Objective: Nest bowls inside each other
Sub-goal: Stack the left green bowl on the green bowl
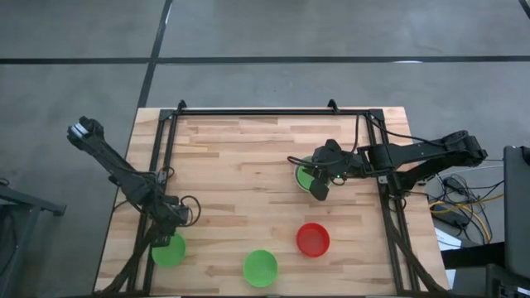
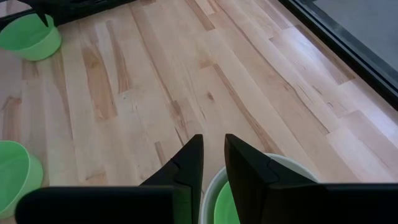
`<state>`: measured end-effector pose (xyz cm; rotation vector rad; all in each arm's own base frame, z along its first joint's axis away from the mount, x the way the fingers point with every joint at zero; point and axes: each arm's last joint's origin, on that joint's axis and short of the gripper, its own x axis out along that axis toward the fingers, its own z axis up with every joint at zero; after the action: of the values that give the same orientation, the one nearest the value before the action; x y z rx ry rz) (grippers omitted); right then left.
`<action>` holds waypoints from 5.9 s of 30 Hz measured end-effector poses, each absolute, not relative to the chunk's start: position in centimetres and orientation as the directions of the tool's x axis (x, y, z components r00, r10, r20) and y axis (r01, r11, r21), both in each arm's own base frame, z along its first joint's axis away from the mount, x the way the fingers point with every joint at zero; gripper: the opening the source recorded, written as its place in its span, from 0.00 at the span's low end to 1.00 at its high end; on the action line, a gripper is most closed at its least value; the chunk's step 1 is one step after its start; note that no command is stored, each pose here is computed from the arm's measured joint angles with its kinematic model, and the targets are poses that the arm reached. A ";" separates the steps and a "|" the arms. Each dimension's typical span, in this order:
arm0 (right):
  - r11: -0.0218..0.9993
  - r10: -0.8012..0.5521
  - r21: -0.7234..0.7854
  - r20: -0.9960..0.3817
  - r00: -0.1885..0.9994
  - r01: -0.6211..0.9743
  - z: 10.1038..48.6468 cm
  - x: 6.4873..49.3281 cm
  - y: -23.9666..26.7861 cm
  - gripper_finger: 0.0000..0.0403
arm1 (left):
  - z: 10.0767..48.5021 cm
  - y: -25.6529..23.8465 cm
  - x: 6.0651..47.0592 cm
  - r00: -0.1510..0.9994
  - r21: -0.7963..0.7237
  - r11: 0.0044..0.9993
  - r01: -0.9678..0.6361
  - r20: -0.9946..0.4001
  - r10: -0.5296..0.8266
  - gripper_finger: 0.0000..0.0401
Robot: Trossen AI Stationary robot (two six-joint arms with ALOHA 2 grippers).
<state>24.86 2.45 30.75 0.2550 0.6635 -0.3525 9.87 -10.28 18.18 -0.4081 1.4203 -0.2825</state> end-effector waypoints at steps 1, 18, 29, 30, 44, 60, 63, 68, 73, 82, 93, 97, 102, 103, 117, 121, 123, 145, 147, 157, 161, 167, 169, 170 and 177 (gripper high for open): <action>0.910 -0.236 0.118 -0.639 0.732 0.397 30.8 24.9 2.5 0.16 | 18.2 -10.3 9.9 0.136 -0.437 0.898 -0.051 -0.894 -0.427 0.17; 0.910 -0.236 0.118 -0.639 0.732 0.397 30.8 24.9 2.5 0.16 | 17.9 -10.2 9.8 0.133 -0.434 0.899 -0.055 -0.896 -0.425 0.17; 0.910 -0.236 0.118 -0.639 0.732 0.397 30.7 24.9 2.5 0.16 | 17.6 -10.5 10.0 0.121 -0.431 0.900 -0.062 -0.898 -0.422 0.17; 0.910 -0.236 0.118 -0.639 0.732 0.397 30.8 24.9 2.5 0.16 | 17.6 -10.5 10.1 0.122 -0.431 0.900 -0.062 -0.898 -0.422 0.17; 0.910 -0.236 0.118 -0.639 0.732 0.397 30.8 24.9 2.5 0.16 | 16.9 -11.1 10.7 0.110 -0.420 0.905 -0.067 -0.905 -0.411 0.17; 0.910 -0.236 0.118 -0.639 0.732 0.397 30.7 24.9 2.5 0.16 | 16.8 -11.3 10.9 0.113 -0.426 0.900 -0.088 -0.902 -0.416 0.14; 0.910 -0.236 0.118 -0.639 0.732 0.397 30.7 24.9 2.5 0.16 | 16.5 -11.2 10.9 0.111 -0.427 0.898 -0.109 -0.903 -0.416 0.09; 0.910 -0.236 0.118 -0.639 0.732 0.397 30.8 24.9 2.5 0.16 | 15.8 -11.3 10.8 0.113 -0.469 0.876 -0.113 -0.882 -0.458 0.02; 0.910 -0.236 0.118 -0.639 0.732 0.397 30.8 24.9 2.5 0.16 | 15.4 -11.4 10.7 0.107 -0.496 0.861 -0.109 -0.868 -0.486 0.03; 0.910 -0.236 0.118 -0.639 0.732 0.397 30.8 24.9 2.5 0.16 | 15.4 -11.3 10.7 0.110 -0.497 0.861 -0.110 -0.867 -0.486 0.02; 0.910 -0.236 0.118 -0.639 0.732 0.397 30.7 24.9 2.5 0.16 | 16.2 -10.8 10.2 0.152 -0.512 0.850 -0.121 -0.856 -0.494 0.01; 0.910 -0.236 0.118 -0.639 0.732 0.397 30.8 24.9 2.5 0.16 | 16.7 -10.5 10.0 0.174 -0.529 0.839 -0.126 -0.844 -0.507 0.01; 0.910 -0.236 0.118 -0.639 0.732 0.397 30.7 24.9 2.5 0.16 | 17.3 -10.0 9.7 0.228 -0.532 0.835 -0.138 -0.838 -0.496 0.01; 0.910 -0.236 0.118 -0.639 0.732 0.397 30.8 24.9 2.5 0.16 | 17.6 -10.0 9.6 0.235 -0.529 0.838 -0.135 -0.839 -0.491 0.01; 0.910 -0.236 0.118 -0.639 0.732 0.397 30.8 24.9 2.5 0.16 | 23.5 -9.7 10.4 0.399 -0.347 0.938 0.019 -0.857 -0.325 0.01; 0.910 -0.236 0.118 -0.639 0.732 0.397 30.7 24.9 2.5 0.16 | 24.3 -9.6 10.7 0.441 -0.337 0.941 0.018 -0.842 -0.310 0.01; 0.910 -0.236 0.118 -0.639 0.732 0.397 30.7 24.9 2.5 0.16 | 24.7 -9.4 11.0 0.469 -0.332 0.943 -0.003 -0.834 -0.292 0.01; 0.910 -0.236 0.118 -0.639 0.732 0.397 30.7 24.9 2.5 0.16 | 28.0 -6.9 14.7 0.512 -0.312 0.918 -0.246 -0.846 -0.150 0.01; 0.910 -0.236 0.118 -0.639 0.732 0.397 30.8 24.9 2.5 0.16 | 28.1 -6.8 15.4 0.493 -0.314 0.921 -0.228 -0.853 -0.169 0.01; 0.910 -0.236 0.118 -0.639 0.732 0.397 30.7 24.9 2.5 0.16 | 29.2 -5.6 19.2 0.436 -0.259 0.949 -0.178 -0.885 -0.160 0.01; 0.910 -0.236 0.118 -0.639 0.732 0.397 30.8 24.9 2.5 0.16 | 29.2 -4.8 20.6 0.405 -0.242 0.960 -0.137 -0.899 -0.169 0.01; 0.910 -0.236 0.118 -0.639 0.732 0.397 30.7 24.9 2.5 0.16 | 29.1 -3.6 22.4 0.388 -0.252 0.957 -0.142 -0.904 -0.180 0.01; 0.910 -0.236 0.118 -0.639 0.732 0.397 30.8 24.9 2.5 0.16 | 29.1 -3.3 22.9 0.385 -0.263 0.952 -0.158 -0.904 -0.186 0.01; 0.910 -0.236 0.118 -0.639 0.732 0.397 30.7 24.9 2.5 0.16 | 29.2 -3.1 23.1 0.390 -0.267 0.950 -0.162 -0.901 -0.187 0.01; 0.910 -0.236 0.118 -0.639 0.732 0.397 30.8 24.9 2.5 0.16 | 30.2 -2.2 24.2 0.487 -0.318 0.923 -0.218 -0.855 -0.179 0.01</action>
<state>24.86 2.45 30.75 0.2551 0.6633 -0.3525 24.15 -2.20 30.17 -0.4147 1.0703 0.0247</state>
